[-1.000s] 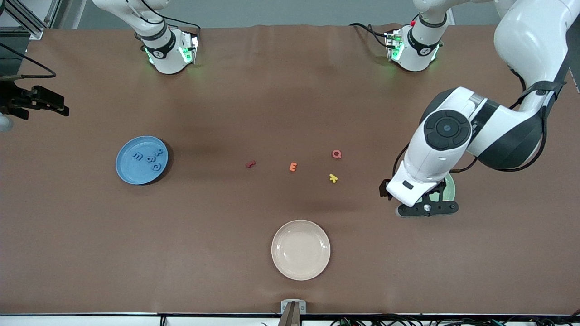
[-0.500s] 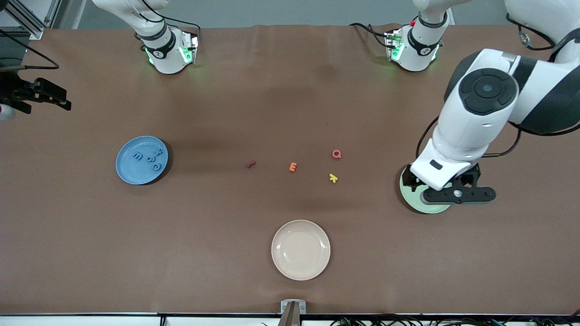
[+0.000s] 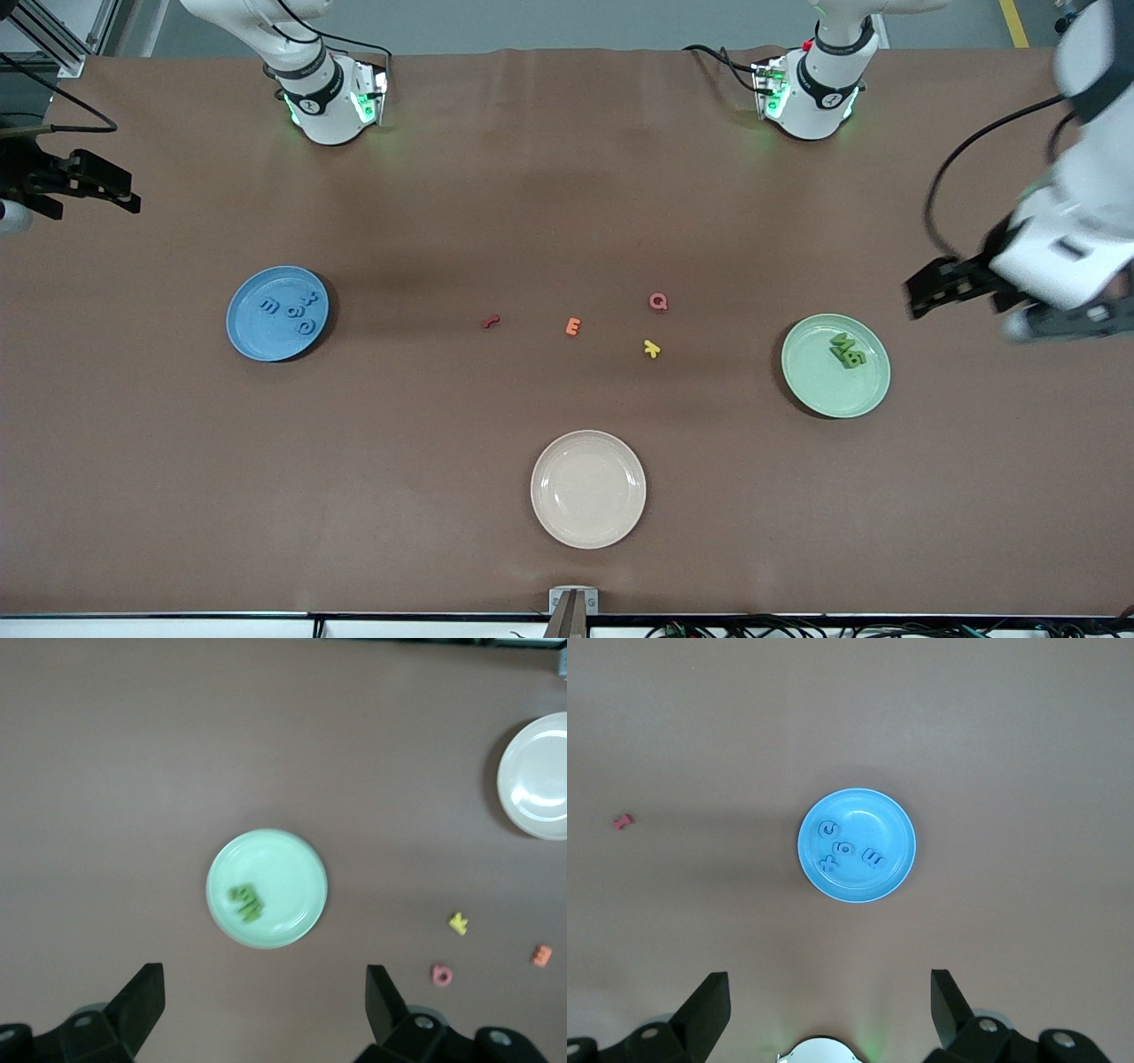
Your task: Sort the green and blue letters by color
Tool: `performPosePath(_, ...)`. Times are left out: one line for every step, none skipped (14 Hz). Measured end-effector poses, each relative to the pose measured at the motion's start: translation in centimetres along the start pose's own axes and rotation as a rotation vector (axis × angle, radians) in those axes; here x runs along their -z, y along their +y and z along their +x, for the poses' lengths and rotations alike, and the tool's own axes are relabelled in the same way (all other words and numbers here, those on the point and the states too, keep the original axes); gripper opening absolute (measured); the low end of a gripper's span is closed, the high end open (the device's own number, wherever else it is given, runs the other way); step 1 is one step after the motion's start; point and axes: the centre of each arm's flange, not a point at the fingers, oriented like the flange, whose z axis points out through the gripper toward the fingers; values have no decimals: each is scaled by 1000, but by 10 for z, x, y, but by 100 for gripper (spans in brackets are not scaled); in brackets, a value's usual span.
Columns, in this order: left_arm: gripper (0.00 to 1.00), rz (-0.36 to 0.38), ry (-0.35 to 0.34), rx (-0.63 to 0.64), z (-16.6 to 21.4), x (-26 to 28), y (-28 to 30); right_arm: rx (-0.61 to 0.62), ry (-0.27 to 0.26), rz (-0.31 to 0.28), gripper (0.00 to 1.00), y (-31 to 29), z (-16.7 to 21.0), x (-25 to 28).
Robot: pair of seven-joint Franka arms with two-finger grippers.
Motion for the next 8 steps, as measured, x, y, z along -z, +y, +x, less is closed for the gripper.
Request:
performPosePath(100,-15,-14,18,-14,8,-20,0,4,0,100,0,0,1)
performPosePath(100,-28,-22,25,-27,15,-35,0,9,-1,100,0,0,1)
performPosePath(100,-35,-27,21,-41,21,-44,0,15,-1,100,0,1,2)
performPosePath(100,-35,-35,21,-53,24,-50,0,21,-1,100,0,1,3)
performPosePath(100,-34,-45,25,-62,26,-53,0,26,-1,100,0,1,4)
performPosePath(100,-33,-50,31,-67,28,-57,1,30,2,100,0,1,4)
performPosePath(100,-33,-50,36,-70,29,-62,1,32,9,100,-1,1,5)
performPosePath(100,-33,-48,34,-70,31,-67,2,35,16,100,-2,1,6)
